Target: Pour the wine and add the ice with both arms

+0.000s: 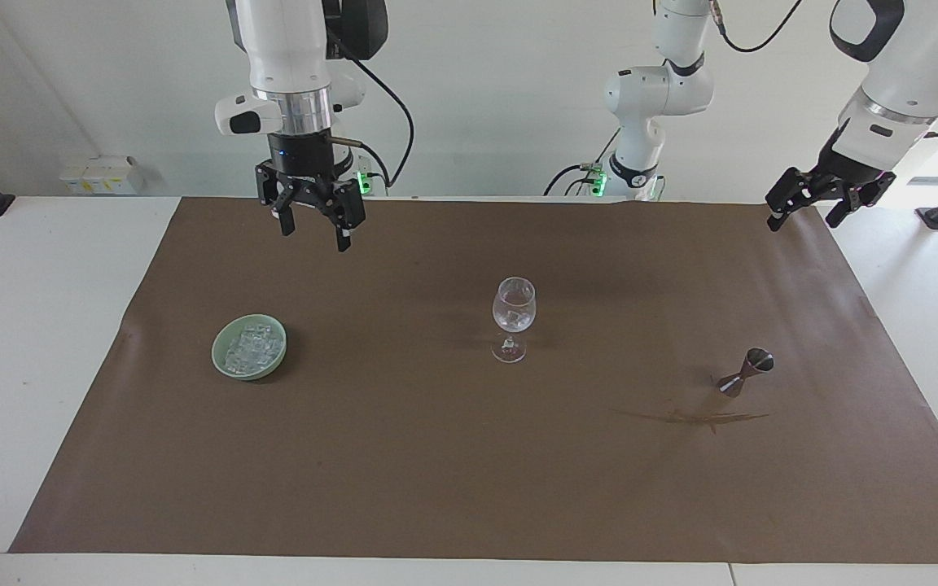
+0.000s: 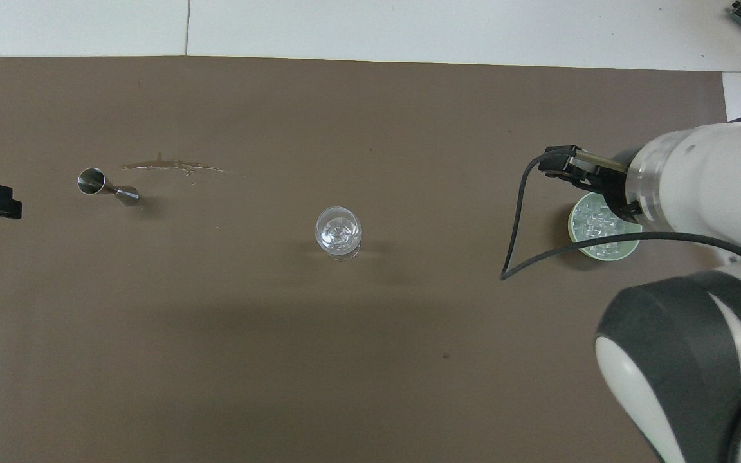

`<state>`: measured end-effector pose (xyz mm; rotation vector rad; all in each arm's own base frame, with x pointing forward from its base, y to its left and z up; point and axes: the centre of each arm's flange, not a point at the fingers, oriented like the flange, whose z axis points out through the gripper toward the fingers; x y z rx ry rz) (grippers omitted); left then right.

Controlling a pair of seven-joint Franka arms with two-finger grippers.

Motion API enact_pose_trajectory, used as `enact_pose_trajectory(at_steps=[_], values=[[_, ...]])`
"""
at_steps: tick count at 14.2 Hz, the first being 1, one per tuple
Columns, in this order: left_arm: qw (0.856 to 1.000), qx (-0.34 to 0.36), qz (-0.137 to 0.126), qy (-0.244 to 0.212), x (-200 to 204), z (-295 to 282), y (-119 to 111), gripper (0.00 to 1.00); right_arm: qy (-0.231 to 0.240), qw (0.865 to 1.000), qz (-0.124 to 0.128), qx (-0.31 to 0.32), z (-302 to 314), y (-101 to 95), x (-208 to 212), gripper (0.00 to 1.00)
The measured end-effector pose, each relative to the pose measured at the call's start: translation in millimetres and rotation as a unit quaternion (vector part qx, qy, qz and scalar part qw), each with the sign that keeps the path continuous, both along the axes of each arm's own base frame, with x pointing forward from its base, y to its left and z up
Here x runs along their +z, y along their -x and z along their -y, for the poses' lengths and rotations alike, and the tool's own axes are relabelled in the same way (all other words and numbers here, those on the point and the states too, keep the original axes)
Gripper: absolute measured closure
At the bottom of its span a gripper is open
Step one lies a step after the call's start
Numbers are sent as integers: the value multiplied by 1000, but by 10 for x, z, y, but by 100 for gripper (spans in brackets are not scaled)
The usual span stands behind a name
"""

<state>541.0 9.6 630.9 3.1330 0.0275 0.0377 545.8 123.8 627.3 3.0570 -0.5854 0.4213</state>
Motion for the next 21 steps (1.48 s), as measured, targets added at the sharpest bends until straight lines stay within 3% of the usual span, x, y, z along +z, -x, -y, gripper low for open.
enact_pose_trajectory(at_steps=[9,18,21], values=[[1000,0,0,0,0,0,0,0,16,992,-73,97,1036,137,117,0],[1000,0,1,0,3,3,-2,0,1,979,-123,160,1394,258,120,0],[1000,0,2,0,5,3,-3,0,0,979,-128,161,1393,255,62,0]])
